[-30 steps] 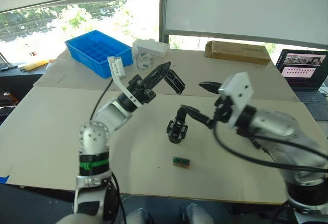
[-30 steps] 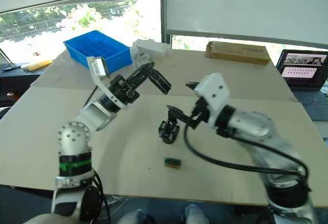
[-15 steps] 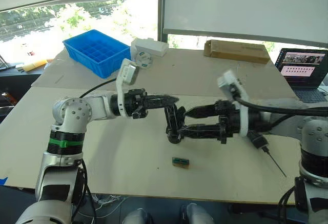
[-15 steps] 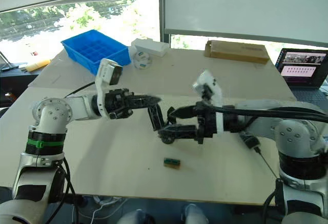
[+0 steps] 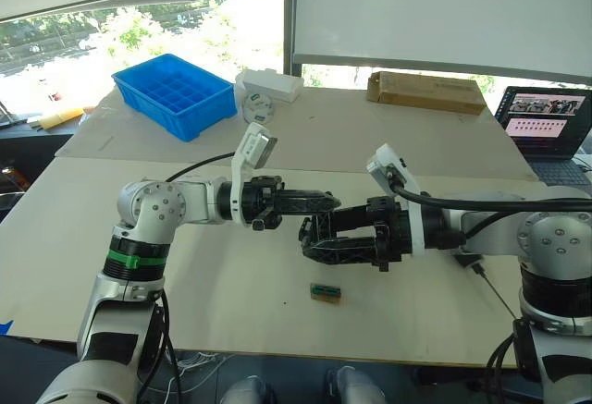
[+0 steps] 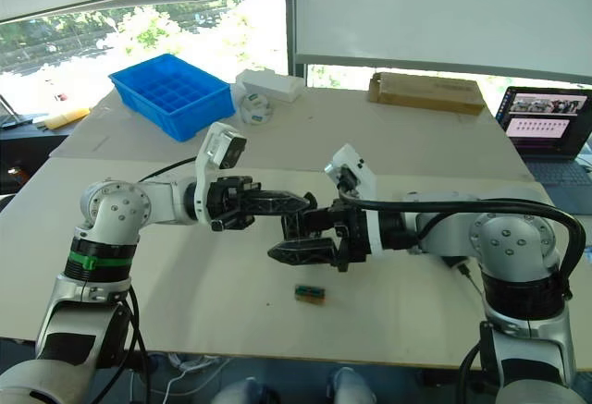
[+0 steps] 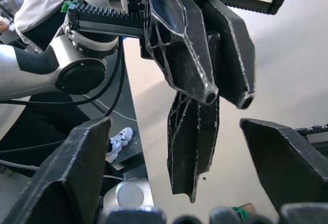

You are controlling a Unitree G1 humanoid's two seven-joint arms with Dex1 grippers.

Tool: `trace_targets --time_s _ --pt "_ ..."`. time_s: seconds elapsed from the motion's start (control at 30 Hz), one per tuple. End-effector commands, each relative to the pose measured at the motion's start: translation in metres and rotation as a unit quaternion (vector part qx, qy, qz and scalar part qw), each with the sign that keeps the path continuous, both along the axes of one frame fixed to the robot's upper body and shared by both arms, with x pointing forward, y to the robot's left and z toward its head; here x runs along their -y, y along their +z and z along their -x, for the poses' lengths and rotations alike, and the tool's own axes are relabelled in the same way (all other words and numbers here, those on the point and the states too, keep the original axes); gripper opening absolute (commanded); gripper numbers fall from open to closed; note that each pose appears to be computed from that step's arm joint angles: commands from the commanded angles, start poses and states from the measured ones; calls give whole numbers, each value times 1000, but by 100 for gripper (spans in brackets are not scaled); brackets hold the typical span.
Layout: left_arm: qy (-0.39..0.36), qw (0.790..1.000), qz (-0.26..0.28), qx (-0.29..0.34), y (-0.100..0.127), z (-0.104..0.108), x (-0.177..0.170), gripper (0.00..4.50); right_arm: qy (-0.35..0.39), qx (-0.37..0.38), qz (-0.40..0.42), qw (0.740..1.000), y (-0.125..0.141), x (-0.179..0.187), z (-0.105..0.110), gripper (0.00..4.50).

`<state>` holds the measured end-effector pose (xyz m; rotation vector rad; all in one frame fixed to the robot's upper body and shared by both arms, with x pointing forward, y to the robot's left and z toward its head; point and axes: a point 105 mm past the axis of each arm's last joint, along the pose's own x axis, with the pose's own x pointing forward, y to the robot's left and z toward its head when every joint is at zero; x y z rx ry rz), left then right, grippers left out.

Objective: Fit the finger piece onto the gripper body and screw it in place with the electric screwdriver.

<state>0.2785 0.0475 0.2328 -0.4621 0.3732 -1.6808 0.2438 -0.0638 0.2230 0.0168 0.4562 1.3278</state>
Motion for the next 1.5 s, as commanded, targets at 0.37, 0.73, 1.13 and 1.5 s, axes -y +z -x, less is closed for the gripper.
trace_targets --time_s 0.37,0.73,1.13,1.5 --pt "-20 1000 9 3 -2 15 -2 0 32 3 -1 999 -2 -3 15 41" --pt "78 974 11 214 6 -4 -56 424 -10 6 -37 999 1 16 16 41" --pt "111 900 -189 377 -115 -45 -106 450 -119 169 -73 976 -9 40 -7 41" --pt "97 925 -132 343 -136 -66 -29 450 -105 201 -75 971 -20 40 1 41"
